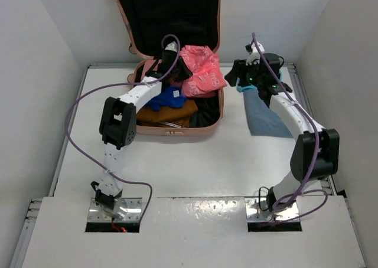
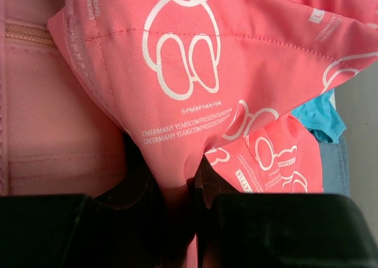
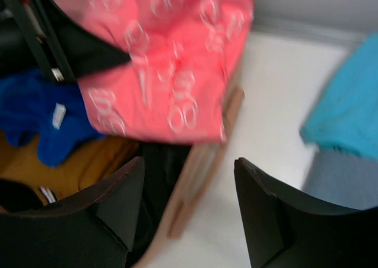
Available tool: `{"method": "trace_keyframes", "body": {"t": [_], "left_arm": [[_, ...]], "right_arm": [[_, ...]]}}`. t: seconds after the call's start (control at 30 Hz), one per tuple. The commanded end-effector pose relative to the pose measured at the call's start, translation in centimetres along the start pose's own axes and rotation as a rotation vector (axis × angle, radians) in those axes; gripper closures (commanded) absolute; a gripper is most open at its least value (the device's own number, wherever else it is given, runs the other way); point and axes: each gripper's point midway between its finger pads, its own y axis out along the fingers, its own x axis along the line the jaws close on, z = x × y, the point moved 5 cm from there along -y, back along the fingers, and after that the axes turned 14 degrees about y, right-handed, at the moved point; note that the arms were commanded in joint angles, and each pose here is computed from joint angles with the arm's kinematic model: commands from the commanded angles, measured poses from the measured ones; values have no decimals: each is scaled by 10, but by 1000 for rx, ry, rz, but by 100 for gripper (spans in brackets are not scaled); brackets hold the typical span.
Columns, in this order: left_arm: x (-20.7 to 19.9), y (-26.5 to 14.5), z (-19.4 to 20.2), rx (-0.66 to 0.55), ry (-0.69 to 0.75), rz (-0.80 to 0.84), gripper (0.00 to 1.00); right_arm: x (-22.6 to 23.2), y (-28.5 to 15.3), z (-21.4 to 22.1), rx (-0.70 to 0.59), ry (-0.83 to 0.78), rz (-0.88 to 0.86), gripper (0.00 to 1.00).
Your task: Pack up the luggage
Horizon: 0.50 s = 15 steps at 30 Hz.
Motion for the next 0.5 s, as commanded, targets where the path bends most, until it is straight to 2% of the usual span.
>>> {"method": "trace_keyframes", "body": {"t": [0.0,0.07,0.23,0.37,0.4,0.47], "left_arm": [[-5,-14,-1,45,-15,7,100],[-6,-21,-5,44,9,8,100],[5,-41,-9,94,98,-61,100],[13,-51,-6,144,147,-115,100],[14,-53,-6,151,147,-127,96],[13,-53,-6,154,146,-119,68]], "right_arm": [[31,28,-43,-204,-65,-141,38],[44,45,-41,-202,-76,-184,38],[39,84,-49,-213,-83,-183,39],[31,125,-32,-176,-71,-183,39],[28,131,-26,-159,-67,-182,39],[25,148,-17,-132,-74,-182,39]]}}
